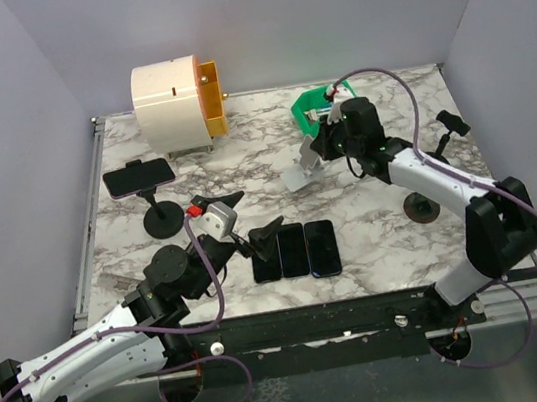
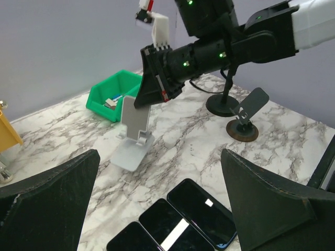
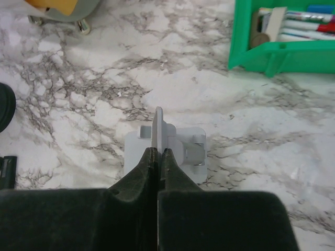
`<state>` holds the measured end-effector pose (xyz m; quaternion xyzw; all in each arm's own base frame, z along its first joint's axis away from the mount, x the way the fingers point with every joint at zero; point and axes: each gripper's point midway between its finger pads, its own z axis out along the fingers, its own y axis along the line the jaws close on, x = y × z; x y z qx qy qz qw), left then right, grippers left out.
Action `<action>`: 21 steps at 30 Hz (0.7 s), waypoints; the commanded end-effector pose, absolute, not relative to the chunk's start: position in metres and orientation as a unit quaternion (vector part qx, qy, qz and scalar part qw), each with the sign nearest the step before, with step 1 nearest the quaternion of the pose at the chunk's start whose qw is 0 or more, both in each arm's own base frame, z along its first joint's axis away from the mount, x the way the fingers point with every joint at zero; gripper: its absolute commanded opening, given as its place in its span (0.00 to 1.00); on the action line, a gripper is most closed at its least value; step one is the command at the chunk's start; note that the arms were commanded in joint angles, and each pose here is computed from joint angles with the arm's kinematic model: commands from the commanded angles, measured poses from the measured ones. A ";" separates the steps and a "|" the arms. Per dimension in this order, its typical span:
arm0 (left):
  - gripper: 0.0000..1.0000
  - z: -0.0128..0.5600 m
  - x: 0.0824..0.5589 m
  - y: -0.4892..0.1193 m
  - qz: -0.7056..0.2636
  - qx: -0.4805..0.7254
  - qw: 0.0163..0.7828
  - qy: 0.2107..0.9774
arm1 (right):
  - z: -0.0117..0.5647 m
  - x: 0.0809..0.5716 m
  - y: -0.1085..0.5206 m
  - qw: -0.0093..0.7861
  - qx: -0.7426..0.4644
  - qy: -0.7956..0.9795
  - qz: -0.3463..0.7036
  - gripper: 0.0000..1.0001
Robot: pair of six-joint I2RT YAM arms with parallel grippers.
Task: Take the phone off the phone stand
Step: Pick up the phone stand at the center of the board, then place the phone stand at the center of the board.
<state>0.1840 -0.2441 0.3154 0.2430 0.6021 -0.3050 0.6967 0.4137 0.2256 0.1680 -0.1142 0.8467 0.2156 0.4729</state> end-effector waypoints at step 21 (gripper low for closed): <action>0.99 0.340 0.166 -0.249 -0.367 0.242 0.691 0.574 | 0.168 0.441 0.020 0.545 0.196 0.815 0.036 0.00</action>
